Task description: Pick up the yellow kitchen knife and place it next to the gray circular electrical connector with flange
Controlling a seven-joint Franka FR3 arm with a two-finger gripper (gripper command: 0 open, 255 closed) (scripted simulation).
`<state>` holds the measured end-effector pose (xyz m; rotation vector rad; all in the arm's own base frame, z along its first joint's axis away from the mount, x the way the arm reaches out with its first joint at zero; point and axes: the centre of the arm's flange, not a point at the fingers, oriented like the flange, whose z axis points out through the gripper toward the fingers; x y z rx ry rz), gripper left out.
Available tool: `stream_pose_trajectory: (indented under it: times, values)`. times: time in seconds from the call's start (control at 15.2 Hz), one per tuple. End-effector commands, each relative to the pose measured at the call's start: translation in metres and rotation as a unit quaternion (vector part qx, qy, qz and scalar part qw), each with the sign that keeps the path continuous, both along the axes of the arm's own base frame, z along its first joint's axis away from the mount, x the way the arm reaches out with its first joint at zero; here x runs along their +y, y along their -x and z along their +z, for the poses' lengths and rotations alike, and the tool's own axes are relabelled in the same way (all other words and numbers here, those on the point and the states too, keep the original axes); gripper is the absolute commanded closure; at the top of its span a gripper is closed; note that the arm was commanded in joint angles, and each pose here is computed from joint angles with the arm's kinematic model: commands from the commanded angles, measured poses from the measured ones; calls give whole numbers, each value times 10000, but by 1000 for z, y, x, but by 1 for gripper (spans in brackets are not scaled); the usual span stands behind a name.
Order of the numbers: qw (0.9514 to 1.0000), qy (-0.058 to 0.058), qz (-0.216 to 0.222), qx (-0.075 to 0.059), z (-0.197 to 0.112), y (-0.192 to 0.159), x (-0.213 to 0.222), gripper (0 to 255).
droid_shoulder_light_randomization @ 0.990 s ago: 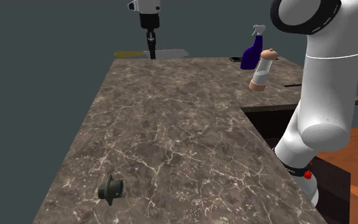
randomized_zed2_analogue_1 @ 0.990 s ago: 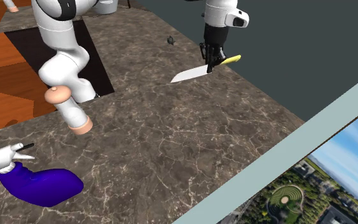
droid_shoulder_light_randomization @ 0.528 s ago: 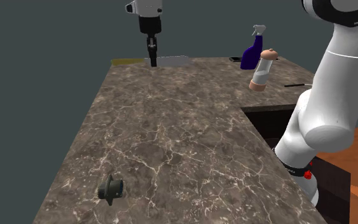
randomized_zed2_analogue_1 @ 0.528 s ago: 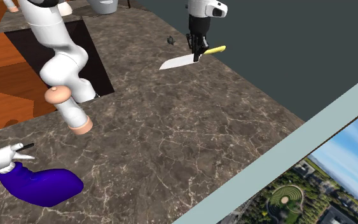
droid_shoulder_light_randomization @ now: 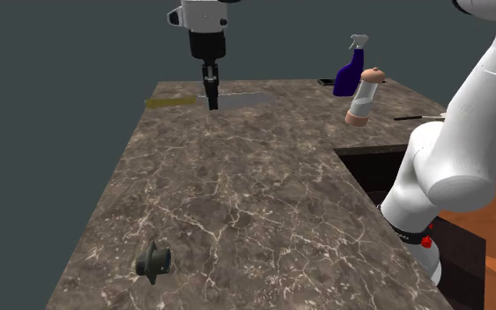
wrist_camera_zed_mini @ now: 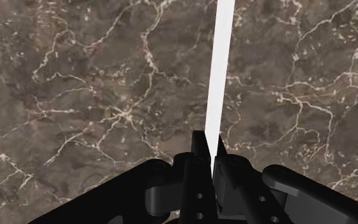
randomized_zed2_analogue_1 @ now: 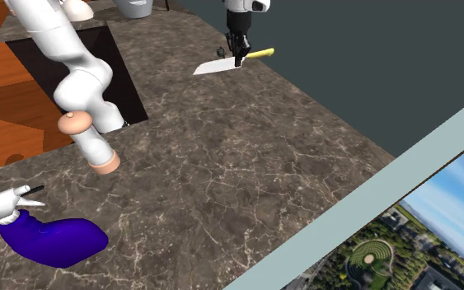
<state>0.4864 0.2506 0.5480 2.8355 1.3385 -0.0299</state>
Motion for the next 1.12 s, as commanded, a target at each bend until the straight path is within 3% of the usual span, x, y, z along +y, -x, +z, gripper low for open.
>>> stream_pose_trajectory:
  times: [0.0, 1.06]
  values:
    - [10000, 2, -8, 1, 1, 20, 17, 255]
    - [10000, 2, -8, 1, 1, 183, 152, 255]
